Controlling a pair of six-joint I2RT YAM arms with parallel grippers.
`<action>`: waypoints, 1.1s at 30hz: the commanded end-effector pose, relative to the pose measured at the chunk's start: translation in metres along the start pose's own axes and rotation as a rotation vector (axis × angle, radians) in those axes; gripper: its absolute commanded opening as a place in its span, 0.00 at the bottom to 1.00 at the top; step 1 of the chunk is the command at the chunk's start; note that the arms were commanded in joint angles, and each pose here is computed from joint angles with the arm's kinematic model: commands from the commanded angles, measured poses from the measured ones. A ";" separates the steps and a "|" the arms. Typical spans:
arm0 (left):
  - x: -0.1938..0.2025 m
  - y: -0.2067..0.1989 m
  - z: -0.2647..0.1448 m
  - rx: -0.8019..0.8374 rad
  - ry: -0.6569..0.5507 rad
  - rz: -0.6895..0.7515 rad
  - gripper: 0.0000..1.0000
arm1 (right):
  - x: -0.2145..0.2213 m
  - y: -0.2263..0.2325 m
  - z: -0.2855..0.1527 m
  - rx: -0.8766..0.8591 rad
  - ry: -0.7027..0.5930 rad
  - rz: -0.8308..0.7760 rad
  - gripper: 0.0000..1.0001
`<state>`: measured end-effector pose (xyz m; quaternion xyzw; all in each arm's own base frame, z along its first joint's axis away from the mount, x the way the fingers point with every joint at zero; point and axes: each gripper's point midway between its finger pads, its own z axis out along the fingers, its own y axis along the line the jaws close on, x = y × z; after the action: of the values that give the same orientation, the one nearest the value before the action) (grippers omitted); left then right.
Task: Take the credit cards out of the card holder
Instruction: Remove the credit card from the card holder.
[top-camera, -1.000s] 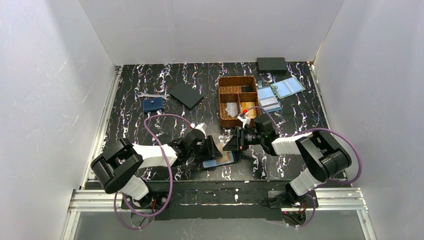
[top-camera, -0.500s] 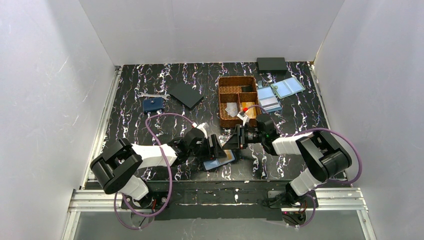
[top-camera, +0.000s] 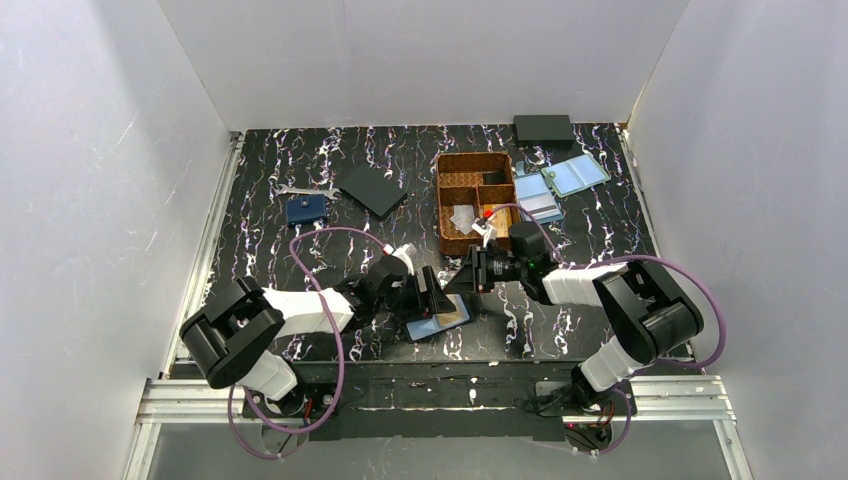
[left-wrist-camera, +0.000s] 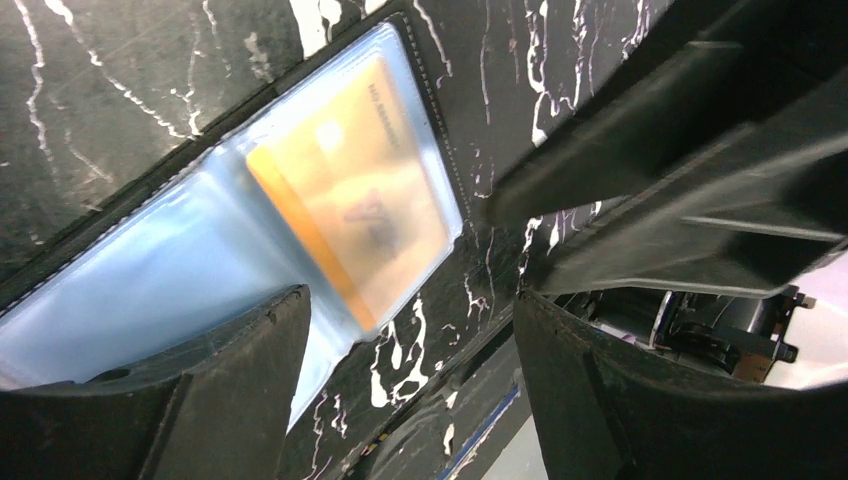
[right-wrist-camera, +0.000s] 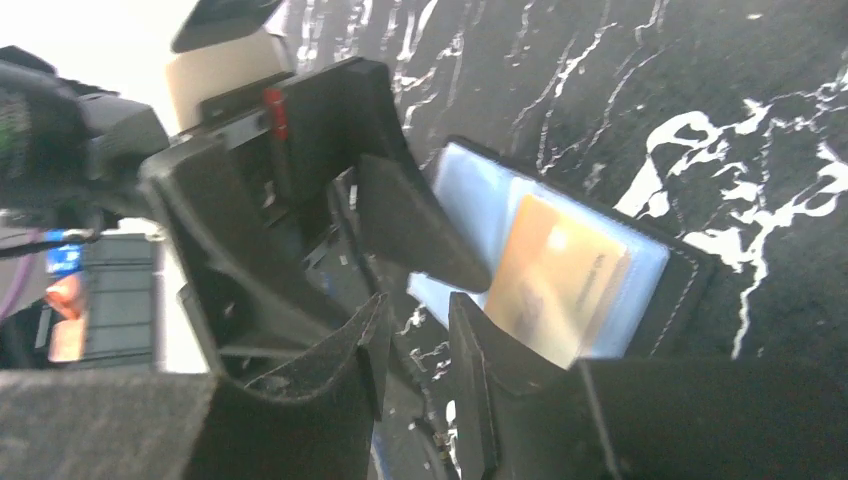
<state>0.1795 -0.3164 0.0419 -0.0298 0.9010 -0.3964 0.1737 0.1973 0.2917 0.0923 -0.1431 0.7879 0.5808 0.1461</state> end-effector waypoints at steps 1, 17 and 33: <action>0.000 0.005 0.003 -0.007 -0.026 0.011 0.73 | -0.003 -0.033 0.005 0.221 -0.009 -0.142 0.37; 0.002 0.012 0.007 -0.025 -0.010 -0.004 0.70 | -0.001 -0.057 0.002 0.326 0.011 -0.162 0.45; 0.004 0.018 0.009 -0.040 0.004 -0.023 0.69 | 0.010 -0.043 0.007 0.230 0.060 -0.105 0.44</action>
<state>0.1840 -0.3226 0.0417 -0.0408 0.8934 -0.4109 0.1769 0.2170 0.2765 0.0399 -0.1891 0.8566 0.4340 0.2052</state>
